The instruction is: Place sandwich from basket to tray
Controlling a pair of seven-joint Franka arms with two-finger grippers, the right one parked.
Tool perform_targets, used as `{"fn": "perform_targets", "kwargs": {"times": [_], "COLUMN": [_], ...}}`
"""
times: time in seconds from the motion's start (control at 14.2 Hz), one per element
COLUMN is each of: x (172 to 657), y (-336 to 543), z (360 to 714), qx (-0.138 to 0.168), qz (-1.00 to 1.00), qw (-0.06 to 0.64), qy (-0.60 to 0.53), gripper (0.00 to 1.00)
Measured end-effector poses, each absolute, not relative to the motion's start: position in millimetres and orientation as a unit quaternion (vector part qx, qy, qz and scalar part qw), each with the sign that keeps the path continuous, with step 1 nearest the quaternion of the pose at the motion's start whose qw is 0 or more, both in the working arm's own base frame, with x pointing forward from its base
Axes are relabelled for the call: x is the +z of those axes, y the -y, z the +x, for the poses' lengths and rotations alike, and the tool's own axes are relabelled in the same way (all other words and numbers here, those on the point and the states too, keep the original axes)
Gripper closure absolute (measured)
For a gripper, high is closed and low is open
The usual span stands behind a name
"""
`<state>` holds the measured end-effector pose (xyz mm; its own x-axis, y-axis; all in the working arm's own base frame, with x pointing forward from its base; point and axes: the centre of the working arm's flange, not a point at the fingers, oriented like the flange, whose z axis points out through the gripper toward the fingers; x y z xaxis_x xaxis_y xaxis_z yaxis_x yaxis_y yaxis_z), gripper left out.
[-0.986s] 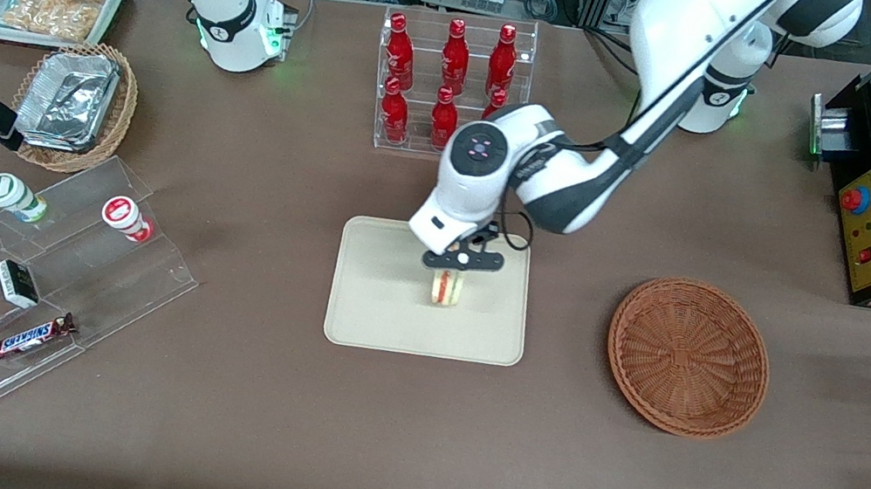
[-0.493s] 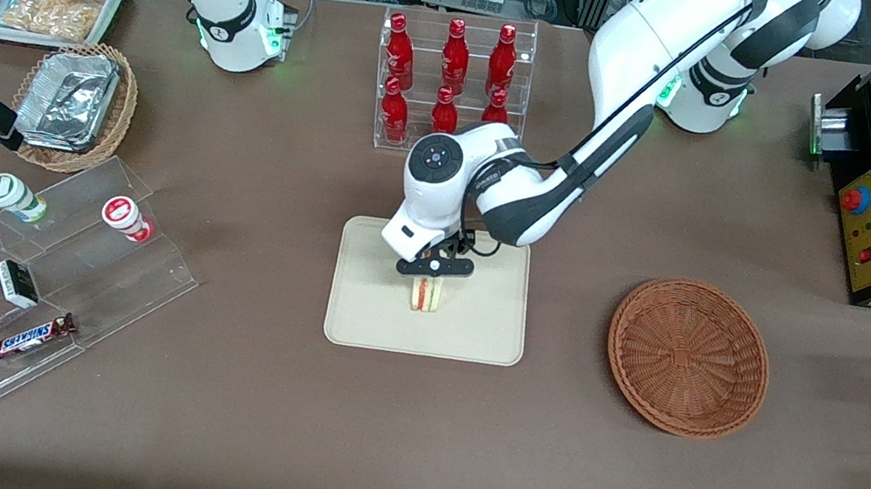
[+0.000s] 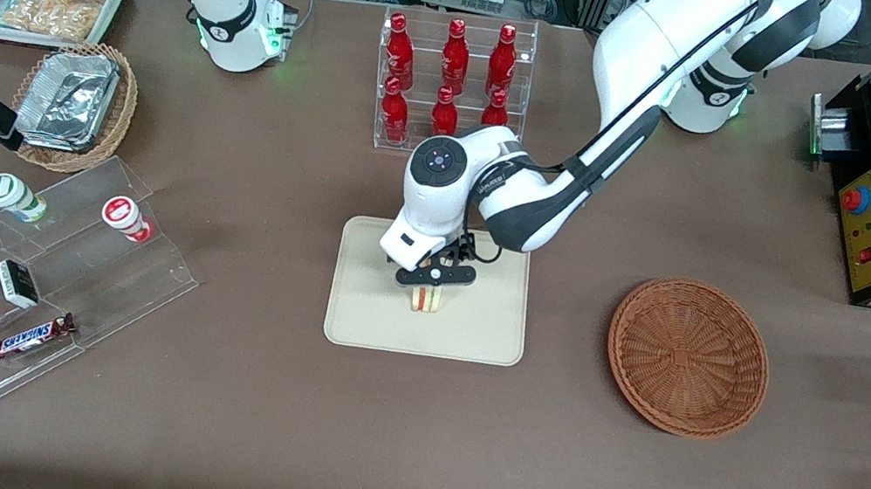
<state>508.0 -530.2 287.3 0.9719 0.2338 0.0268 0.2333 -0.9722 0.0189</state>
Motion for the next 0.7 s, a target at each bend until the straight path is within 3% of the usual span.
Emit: {"fn": "perform_targets", "kwargs": {"times": [0.49,0.7], "x": [407.5,443.0], "y": [457.2,399.0], "z": [536.6,551.0], "qx": [0.022,0.000], "qz": [0.982,0.977], "qw": [-0.049,-0.095], "qy": [-0.181,-0.191], "gripper": [0.00,0.00]}}
